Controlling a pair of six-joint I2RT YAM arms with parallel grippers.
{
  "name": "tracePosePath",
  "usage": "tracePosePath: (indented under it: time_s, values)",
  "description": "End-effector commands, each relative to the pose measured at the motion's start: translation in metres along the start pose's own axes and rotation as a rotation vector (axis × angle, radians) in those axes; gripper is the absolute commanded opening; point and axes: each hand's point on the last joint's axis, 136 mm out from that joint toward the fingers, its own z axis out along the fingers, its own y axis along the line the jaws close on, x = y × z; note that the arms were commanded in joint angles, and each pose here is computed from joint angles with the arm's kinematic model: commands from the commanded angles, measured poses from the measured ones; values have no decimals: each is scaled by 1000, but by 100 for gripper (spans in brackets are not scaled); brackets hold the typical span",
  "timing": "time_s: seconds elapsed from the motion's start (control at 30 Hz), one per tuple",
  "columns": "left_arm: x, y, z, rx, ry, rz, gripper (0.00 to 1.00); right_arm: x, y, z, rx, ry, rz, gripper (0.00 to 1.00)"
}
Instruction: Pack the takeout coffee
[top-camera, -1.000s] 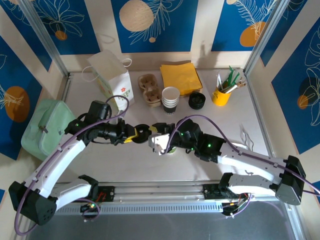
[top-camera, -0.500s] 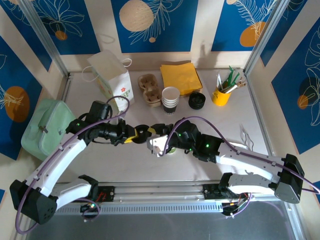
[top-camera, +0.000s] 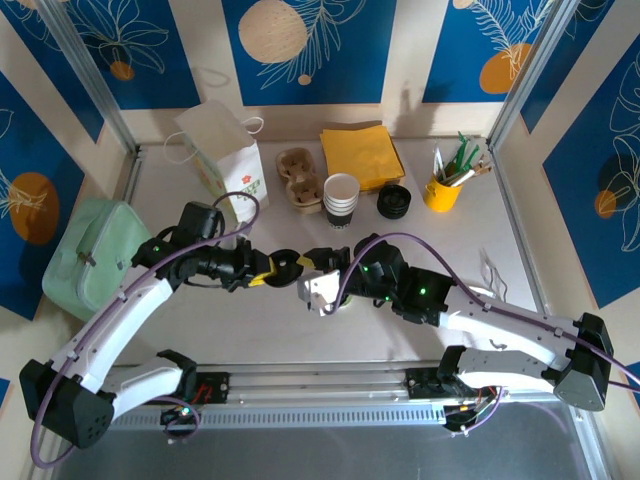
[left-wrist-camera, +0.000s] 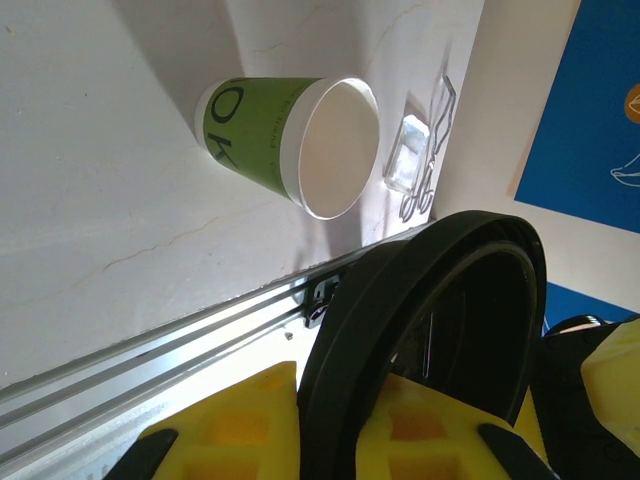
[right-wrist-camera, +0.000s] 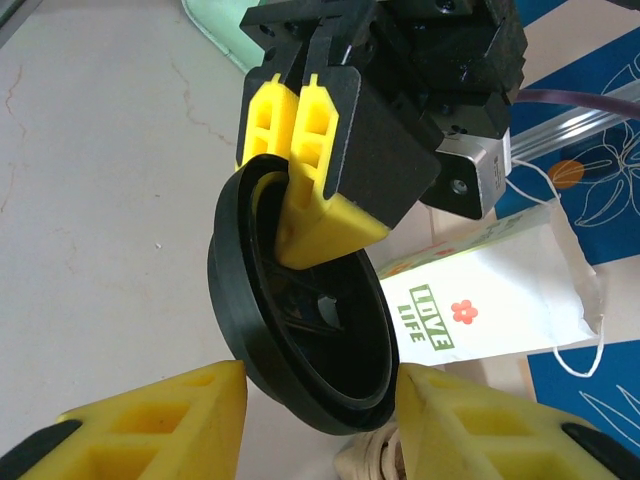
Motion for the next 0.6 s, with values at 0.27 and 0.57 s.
tracePosePath:
  time_s: [0.27, 0.57]
  values:
    - [4, -13, -2, 71, 26, 3, 10, -5, -9, 6, -14, 3, -56, 34]
    - [5, -23, -6, 109, 22, 14, 11, 5, -4, 11, -26, 60, -67, 23]
